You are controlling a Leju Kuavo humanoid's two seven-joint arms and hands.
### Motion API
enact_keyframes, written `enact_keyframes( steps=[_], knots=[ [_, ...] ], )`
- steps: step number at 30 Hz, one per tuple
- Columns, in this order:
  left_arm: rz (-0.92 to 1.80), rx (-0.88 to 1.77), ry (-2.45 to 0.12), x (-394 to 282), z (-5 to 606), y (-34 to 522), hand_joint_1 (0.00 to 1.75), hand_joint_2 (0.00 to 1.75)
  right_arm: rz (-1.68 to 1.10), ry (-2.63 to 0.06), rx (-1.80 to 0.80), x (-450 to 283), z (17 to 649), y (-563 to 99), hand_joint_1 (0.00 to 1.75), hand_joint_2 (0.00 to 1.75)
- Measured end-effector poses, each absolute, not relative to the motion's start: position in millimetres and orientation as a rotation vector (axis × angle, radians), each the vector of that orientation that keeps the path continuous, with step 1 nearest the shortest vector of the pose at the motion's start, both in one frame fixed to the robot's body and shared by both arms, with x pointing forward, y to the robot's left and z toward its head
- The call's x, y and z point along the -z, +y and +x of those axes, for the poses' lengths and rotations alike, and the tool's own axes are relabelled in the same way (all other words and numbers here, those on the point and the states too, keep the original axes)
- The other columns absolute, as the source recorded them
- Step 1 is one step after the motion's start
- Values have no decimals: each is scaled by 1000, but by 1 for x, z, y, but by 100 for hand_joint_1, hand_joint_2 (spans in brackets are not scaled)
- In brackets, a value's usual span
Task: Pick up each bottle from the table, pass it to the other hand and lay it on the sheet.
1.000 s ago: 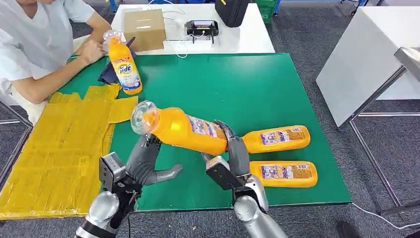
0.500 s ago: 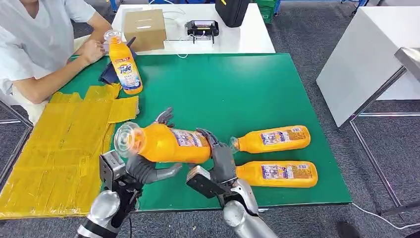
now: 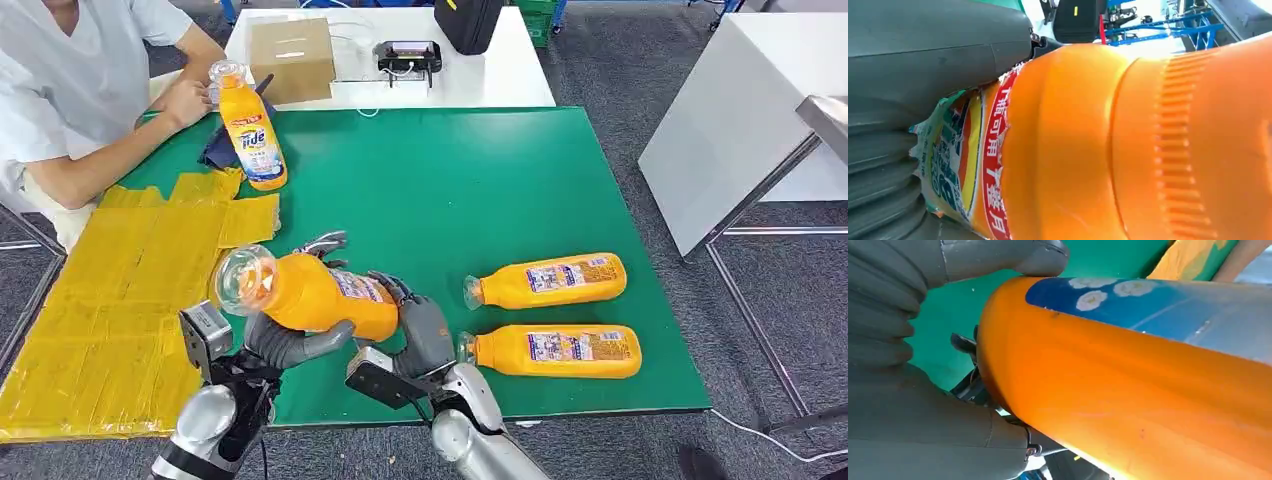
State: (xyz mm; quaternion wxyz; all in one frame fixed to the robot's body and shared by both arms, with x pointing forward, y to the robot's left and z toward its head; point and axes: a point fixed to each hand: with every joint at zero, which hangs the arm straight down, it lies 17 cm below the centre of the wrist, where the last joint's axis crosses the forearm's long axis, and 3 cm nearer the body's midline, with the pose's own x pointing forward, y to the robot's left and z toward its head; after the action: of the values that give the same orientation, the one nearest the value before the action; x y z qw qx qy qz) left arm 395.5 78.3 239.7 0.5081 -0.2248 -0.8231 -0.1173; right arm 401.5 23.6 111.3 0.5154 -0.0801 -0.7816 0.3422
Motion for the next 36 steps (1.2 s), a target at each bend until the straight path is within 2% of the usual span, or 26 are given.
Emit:
enact_keyframes(
  steps=[11, 12, 13, 17, 21, 23, 25, 27, 30, 36],
  knots=[
    [-530, 268, -1991, -240, 397, 82, 175, 175, -181, -1872, -826, -109, 400, 27, 175, 175],
    [-519, 266, -1998, -241, 398, 83, 175, 175, -161, -1869, -812, -109, 399, 27, 17, 175],
    [-490, 274, -2013, -242, 398, 84, 175, 175, -113, -1859, -788, -108, 398, 28, 0, 175],
    [-213, 347, -2134, -251, 405, 94, 175, 175, 51, -1849, -574, -119, 395, 17, 0, 175],
    [317, 412, -2235, -275, 429, 133, 175, 175, 26, -1990, -334, -176, 397, -24, 0, 175],
    [704, 540, -2247, -291, 442, 150, 175, 175, -25, -2059, -250, -205, 394, -50, 0, 175],
    [1052, 725, -2161, -295, 464, 159, 175, 175, -59, -2119, -195, -230, 389, -71, 0, 175],
    [1232, 838, -2066, -292, 485, 168, 175, 175, -77, -2165, -159, -249, 384, -85, 0, 175],
    [1348, 898, -1977, -291, 508, 182, 175, 175, -94, -2207, -121, -266, 378, -99, 0, 175],
    [1664, 1071, -1505, -262, 574, 246, 175, 175, -180, -2315, -49, -302, 366, -120, 0, 175]
  ],
)
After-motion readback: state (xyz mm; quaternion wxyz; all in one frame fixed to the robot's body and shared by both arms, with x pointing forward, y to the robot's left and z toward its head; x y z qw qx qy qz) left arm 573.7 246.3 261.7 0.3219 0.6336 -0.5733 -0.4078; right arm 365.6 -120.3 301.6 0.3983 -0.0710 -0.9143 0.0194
